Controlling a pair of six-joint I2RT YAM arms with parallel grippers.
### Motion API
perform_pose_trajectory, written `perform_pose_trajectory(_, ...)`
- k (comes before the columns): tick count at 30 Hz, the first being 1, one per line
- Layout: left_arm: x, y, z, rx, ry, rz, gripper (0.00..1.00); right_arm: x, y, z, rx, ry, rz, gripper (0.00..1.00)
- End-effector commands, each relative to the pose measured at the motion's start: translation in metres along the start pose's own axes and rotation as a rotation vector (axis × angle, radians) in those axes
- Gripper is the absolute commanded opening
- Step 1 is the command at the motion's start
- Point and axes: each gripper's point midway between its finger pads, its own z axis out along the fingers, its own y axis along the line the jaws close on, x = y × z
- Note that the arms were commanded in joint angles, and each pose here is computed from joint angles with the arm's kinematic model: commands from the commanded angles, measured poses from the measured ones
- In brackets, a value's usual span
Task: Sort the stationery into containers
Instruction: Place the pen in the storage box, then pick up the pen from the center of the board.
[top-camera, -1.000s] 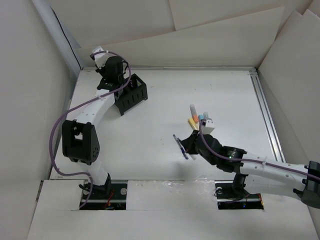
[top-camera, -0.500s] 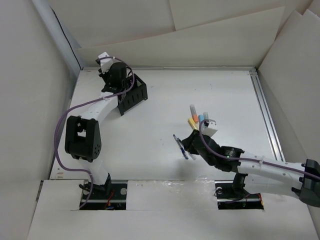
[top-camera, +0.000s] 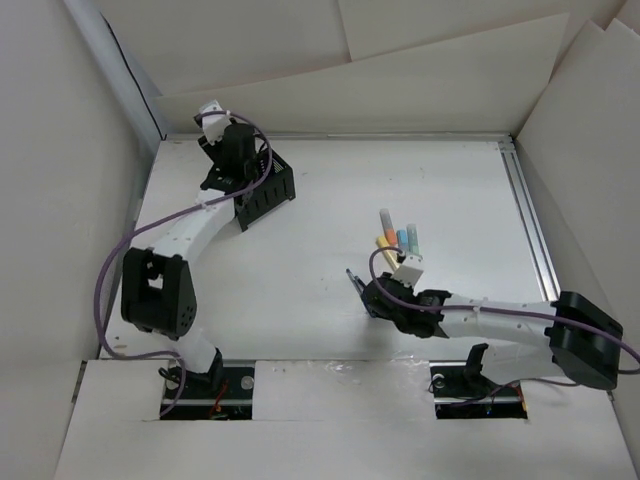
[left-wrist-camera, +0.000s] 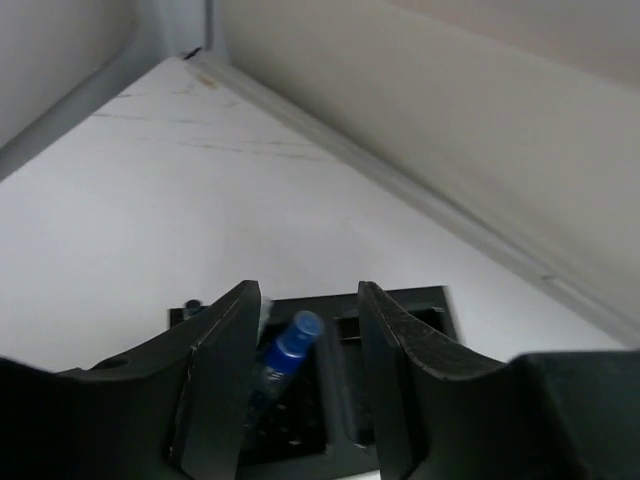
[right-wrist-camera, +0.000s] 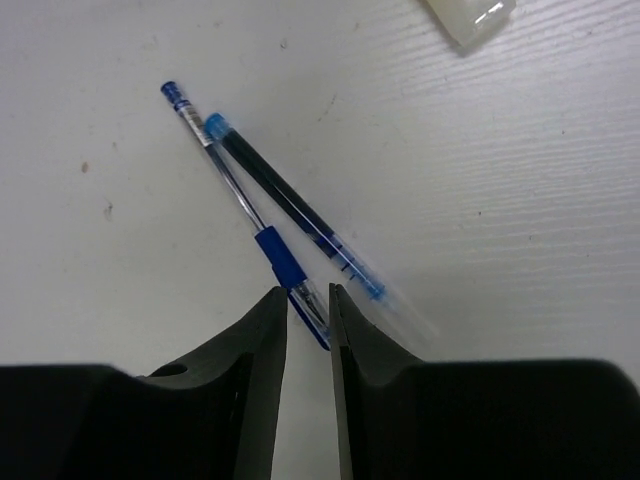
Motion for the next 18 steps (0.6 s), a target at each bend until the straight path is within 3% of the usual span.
perform_pose_trajectory(1,-0.092,-0.032,-0.050,0.230,-0.102,-0.285,0.40,-0.004,0.014,0.000,0.005,-0.002,0.018,0.28)
perform_pose_trajectory(2,-0.091,-0.043,-0.067,0.317,-0.065,-0.345,0.39,0.002,0.010,0.006,0.031,0.008,-0.002,0.20)
perform_pose_trajectory(5,-0.088,-0.055,-0.091,0.461,-0.018,-0.448,0.35,0.006,0.012,0.009,0.047,0.025,-0.017,0.16)
perform_pose_trajectory(7,-0.059,-0.055,-0.108,0.542,0.050,-0.474,0.34,0.008,0.012,0.009,0.043,0.037,-0.017,0.22)
perform_pose_trajectory(8,-0.044,-0.052,-0.113,0.564,0.080,-0.503,0.34,0.007,0.015,0.009,0.035,0.034,-0.002,0.33)
perform_pose_trajectory(9,-0.036,-0.051,-0.116,0.580,0.100,-0.510,0.34,0.012,0.012,0.009,0.039,0.048,-0.007,0.33)
perform_pose_trajectory(10,-0.025,-0.051,-0.121,0.593,0.130,-0.506,0.34,0.011,0.015,0.010,0.027,0.044,-0.009,0.40)
perform_pose_trajectory(18,0.026,-0.050,-0.169,0.691,0.213,-0.446,0.33,0.028,0.015,0.017,0.021,0.103,-0.038,0.43)
